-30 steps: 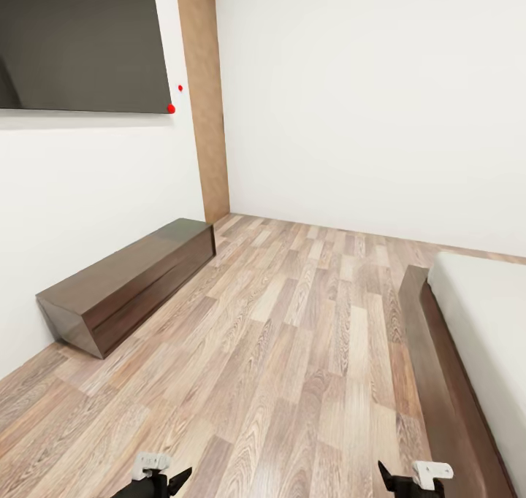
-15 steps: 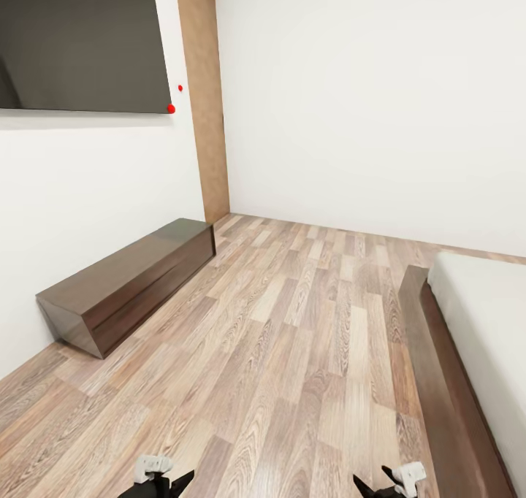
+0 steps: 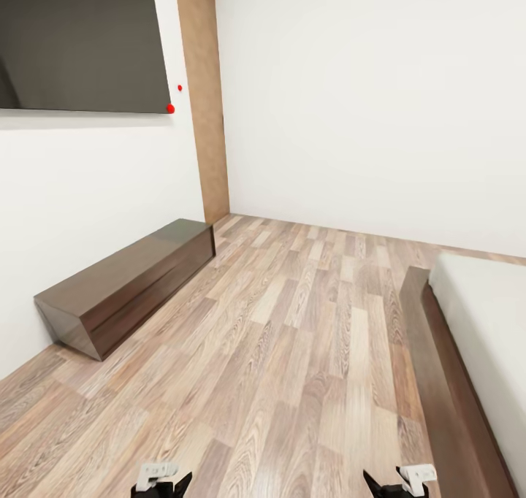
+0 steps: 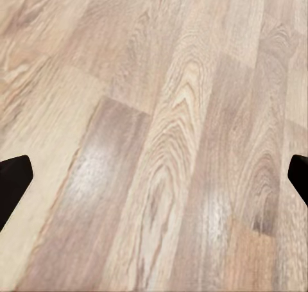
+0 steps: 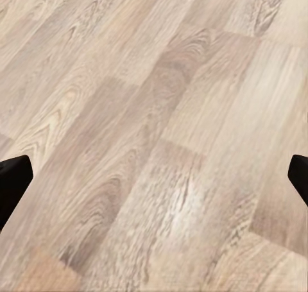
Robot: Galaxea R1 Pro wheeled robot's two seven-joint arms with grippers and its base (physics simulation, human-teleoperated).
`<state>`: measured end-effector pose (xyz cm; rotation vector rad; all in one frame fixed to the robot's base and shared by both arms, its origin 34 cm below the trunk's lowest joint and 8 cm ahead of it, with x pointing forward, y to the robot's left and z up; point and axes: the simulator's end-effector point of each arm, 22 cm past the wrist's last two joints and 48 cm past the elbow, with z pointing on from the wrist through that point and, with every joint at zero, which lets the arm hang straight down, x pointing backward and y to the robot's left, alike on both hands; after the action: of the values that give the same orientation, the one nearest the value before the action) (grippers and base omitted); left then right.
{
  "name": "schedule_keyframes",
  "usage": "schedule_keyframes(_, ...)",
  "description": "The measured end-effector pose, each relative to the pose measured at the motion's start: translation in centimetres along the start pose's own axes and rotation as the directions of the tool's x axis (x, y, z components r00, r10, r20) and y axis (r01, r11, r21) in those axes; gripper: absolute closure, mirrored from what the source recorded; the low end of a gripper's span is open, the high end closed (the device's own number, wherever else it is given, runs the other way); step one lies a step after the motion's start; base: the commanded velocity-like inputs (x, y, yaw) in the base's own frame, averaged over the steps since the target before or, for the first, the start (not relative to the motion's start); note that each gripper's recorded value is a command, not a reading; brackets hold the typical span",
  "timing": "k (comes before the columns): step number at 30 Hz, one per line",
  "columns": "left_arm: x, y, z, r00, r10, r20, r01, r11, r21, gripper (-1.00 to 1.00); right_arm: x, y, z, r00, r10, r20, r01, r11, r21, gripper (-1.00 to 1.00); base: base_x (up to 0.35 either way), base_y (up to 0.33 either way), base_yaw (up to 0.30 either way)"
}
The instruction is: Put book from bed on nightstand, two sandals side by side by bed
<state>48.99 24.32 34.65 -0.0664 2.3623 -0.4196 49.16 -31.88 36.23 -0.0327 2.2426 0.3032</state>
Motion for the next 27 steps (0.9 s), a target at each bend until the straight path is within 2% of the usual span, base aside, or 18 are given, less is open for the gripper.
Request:
schedule_keyframes(11, 2.5, -0.2, -0.4, 0.999, -0.021, -0.049, 0.021, 1.0, -0.001, -1.0, 0.0, -0.1, -0.1, 1.0, 0.001, 0.0, -0.001, 1.0, 0.002, -1.0, 0.29, 0.0, 0.0)
schedule_keyframes(18, 2.7, -0.4, -0.3, 0.998, -0.022, -0.052, 0.023, 1.0, 0.002, -1.0, 0.1, -0.1, 0.0, 1.0, 0.002, -0.001, -0.002, 1.0, 0.002, -1.0, 0.058, 0.0, 0.0)
schedule_keyframes(27, 1.2, -1.0, -1.3, 0.998, -0.024, -0.054, 0.024, 1.0, 0.002, -1.0, -1.7, 0.3, -0.9, 1.0, 0.002, -0.001, -0.002, 1.0, 0.001, -1.0, 0.003, 0.0, 0.0)
